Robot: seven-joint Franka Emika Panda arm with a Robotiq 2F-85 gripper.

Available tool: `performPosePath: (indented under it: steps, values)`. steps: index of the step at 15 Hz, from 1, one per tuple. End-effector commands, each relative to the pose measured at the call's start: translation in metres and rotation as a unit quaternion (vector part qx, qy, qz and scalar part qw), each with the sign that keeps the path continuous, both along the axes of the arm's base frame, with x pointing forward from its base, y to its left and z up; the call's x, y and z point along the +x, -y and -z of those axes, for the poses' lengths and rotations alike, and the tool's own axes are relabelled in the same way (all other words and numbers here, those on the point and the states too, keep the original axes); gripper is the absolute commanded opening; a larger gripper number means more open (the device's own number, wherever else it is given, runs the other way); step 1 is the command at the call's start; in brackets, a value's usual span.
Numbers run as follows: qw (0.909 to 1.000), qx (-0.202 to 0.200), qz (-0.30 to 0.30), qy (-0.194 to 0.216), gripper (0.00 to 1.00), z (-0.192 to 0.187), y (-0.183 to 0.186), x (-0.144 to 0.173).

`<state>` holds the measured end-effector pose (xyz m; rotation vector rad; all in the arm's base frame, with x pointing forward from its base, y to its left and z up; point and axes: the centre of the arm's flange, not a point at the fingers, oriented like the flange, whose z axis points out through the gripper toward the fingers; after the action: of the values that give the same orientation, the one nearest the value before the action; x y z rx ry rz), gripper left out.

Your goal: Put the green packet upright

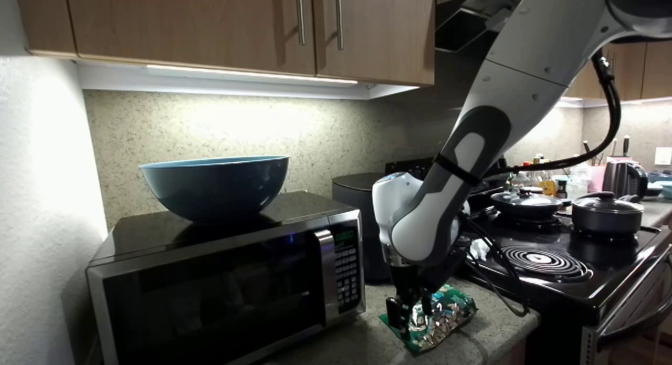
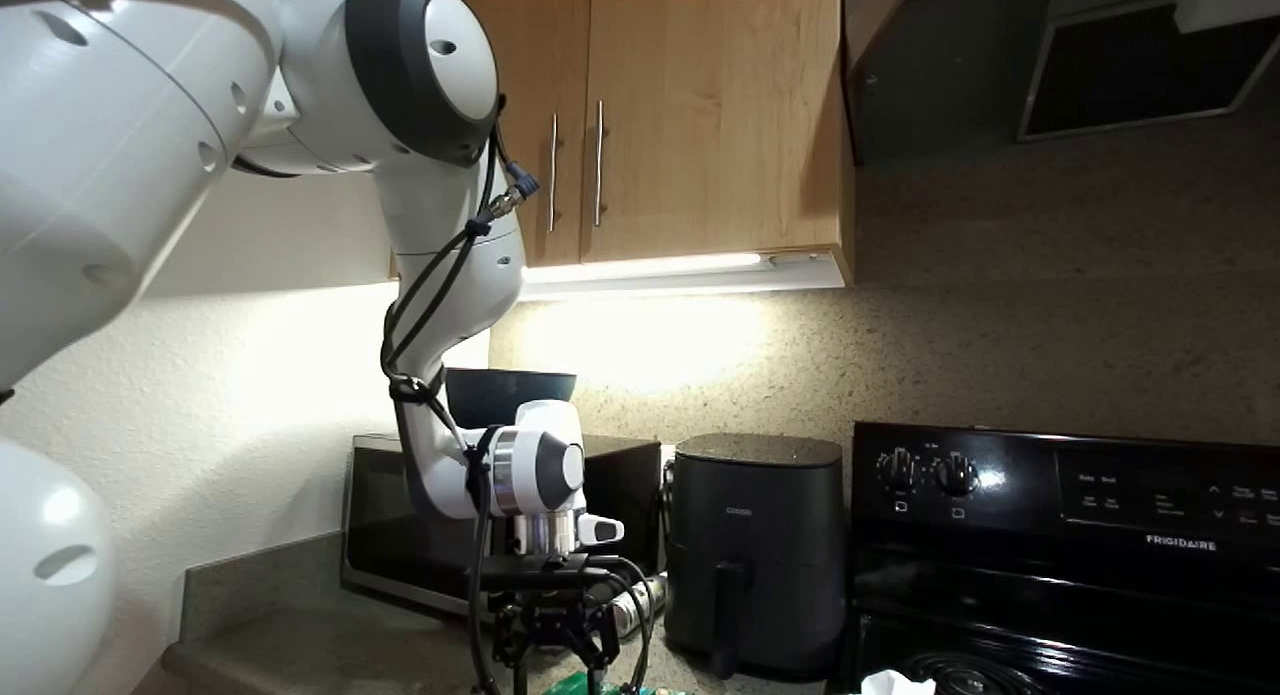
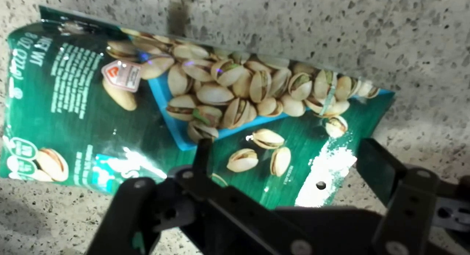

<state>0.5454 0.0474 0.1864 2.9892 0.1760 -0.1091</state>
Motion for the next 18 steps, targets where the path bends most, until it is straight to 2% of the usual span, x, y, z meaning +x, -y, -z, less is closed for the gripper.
performPosePath:
  steps: [1,8,9,10,15,16,17,18]
  values:
    - [0.9994,-0.013,0.002,0.03,1.0,0.009,-0.007,0.002]
    - [0.9953,-0.048,0.044,0.071,1.0,0.032,-0.005,0.019]
    - [0.9951,-0.051,0.047,0.071,0.75,0.033,-0.005,0.019]
    - [0.9948,-0.054,0.049,0.071,0.74,0.033,-0.005,0.019]
    - [0.9935,-0.055,0.068,0.073,0.42,0.028,-0.001,0.028]
    - [0.9934,-0.055,0.07,0.072,0.4,0.026,-0.001,0.027]
    - [0.9935,-0.056,0.064,0.076,0.79,0.022,-0.001,0.024]
    - [0.9938,-0.056,0.06,0.075,0.75,0.019,-0.002,0.022]
